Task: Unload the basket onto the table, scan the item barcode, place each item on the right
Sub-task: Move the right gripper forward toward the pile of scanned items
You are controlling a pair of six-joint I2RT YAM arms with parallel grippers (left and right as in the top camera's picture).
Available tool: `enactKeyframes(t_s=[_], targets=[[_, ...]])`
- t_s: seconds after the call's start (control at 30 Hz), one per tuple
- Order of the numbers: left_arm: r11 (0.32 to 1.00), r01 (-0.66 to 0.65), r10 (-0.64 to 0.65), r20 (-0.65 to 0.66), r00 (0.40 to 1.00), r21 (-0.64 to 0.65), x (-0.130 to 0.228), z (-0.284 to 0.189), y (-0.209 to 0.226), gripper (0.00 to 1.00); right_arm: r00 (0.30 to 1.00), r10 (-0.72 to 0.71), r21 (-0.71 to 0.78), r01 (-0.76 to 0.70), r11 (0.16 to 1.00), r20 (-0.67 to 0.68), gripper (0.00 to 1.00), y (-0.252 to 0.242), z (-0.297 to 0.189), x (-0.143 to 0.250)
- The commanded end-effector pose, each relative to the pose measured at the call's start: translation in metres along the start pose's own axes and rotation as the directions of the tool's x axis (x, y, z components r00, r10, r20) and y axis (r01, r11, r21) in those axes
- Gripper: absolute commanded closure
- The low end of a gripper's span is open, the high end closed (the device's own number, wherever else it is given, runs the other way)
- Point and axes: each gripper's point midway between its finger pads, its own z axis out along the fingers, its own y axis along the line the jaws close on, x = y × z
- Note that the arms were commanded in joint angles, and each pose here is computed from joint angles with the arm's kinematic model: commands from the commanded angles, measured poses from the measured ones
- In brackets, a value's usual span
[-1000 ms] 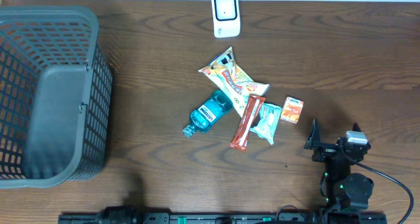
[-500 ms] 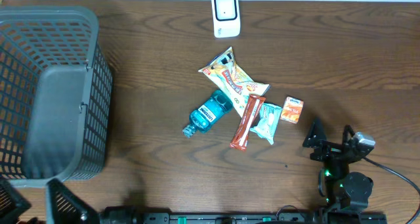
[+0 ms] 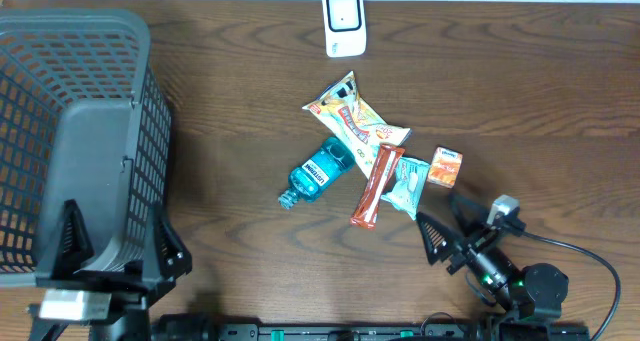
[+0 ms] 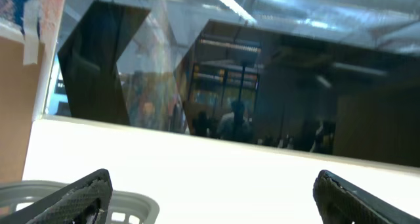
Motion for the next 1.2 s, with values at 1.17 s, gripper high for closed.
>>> enactKeyframes(t_s=[1.17], targets=[[0.989, 0.058, 0.011, -0.466, 0.885, 0.134, 0.228, -0.013, 0.006, 0.02, 0.980, -0.039, 0.148, 0.068, 0.987, -0.194, 0.01, 0.016, -0.011, -0.019]])
